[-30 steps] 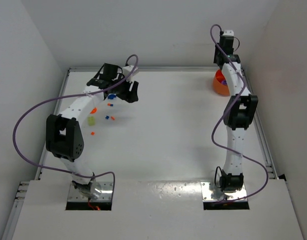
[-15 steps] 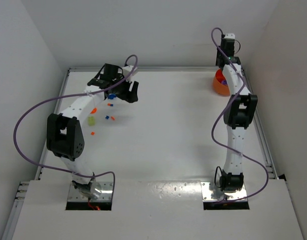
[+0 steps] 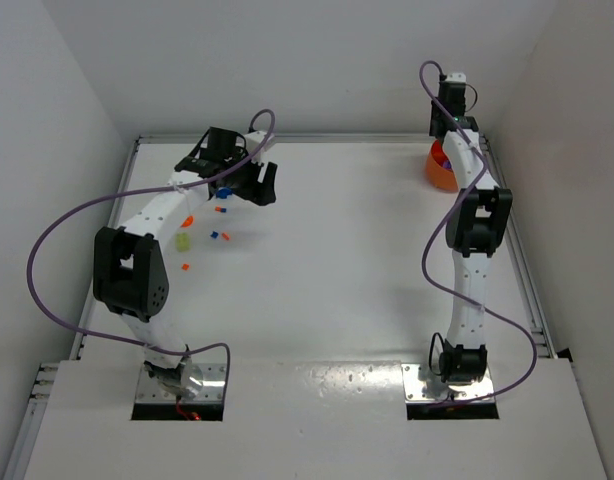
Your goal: Sort the legos into containers by color
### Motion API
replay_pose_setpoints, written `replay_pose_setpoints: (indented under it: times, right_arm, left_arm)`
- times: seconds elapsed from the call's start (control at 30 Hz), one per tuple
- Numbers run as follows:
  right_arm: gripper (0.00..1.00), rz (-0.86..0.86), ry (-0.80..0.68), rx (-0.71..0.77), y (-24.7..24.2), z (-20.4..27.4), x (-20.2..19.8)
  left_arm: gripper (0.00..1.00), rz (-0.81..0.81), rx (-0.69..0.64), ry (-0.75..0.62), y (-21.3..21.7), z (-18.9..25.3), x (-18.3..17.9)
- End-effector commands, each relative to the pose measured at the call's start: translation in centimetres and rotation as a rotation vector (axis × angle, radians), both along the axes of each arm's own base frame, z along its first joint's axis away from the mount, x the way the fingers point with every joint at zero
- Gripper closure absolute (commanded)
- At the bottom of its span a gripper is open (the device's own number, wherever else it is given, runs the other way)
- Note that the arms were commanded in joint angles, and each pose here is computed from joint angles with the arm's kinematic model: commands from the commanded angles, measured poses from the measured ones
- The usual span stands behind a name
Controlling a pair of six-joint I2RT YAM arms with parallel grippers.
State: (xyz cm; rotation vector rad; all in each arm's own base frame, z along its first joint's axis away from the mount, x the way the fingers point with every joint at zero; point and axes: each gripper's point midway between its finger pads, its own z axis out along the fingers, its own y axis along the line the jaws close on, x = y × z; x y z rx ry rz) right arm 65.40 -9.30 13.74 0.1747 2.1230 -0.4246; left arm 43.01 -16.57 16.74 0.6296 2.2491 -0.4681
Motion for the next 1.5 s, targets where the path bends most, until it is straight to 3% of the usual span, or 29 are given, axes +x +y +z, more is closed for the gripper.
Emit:
replay_pose_setpoints:
  times: [0.0,0.6,0.73,0.77,0.87,1.0,1.23,1.33,1.47]
  right_arm:
    - [0.96,-0.019,-0.038,-0.027,-0.8,1.2,0.4]
    - [0.91,-0.015,0.043,-0.042,-0.9,-0.1,-1.4]
    - [0.72,-0.015,0.043,-0.042,-0.9,0.3,-1.6]
    - [0.63,-0.015,0.043,-0.042,-0.9,0.3,-1.6]
    - [0.51,-0.015,0.043,-0.042,-0.9,0.3,-1.6]
    - [0.43,0.001,0.024,-0.032,-0.6,1.2,-1.3]
    - [0.42,0.031,-0.079,-0.012,0.6,6.7,-1.0]
    - [0.41,0.092,-0.131,0.014,2.2,10.1,-1.4]
    - [0.3,0.258,-0.12,0.079,6.1,12.0,-2.9]
  left_arm:
    - [0.24,0.018,-0.015,-0.03,0.3,0.9,0.8]
    - [0.24,0.004,-0.024,-0.009,-0.1,0.2,0.8]
    - [0.24,-0.003,-0.028,0.003,-0.2,-0.2,0.5]
    - [0.24,-0.003,-0.028,0.003,-0.2,-0.2,0.5]
    - [0.23,0.005,-0.021,0.001,0.0,-0.2,0.5]
    - [0.23,0.028,-0.034,0.002,0.4,-0.1,0.9]
    - [0.21,0.1,-0.071,-0.073,2.6,2.4,2.3]
    - [0.2,0.132,-0.064,-0.092,4.4,2.9,3.1]
    - [0.19,0.16,-0.01,-0.115,8.2,3.6,4.0]
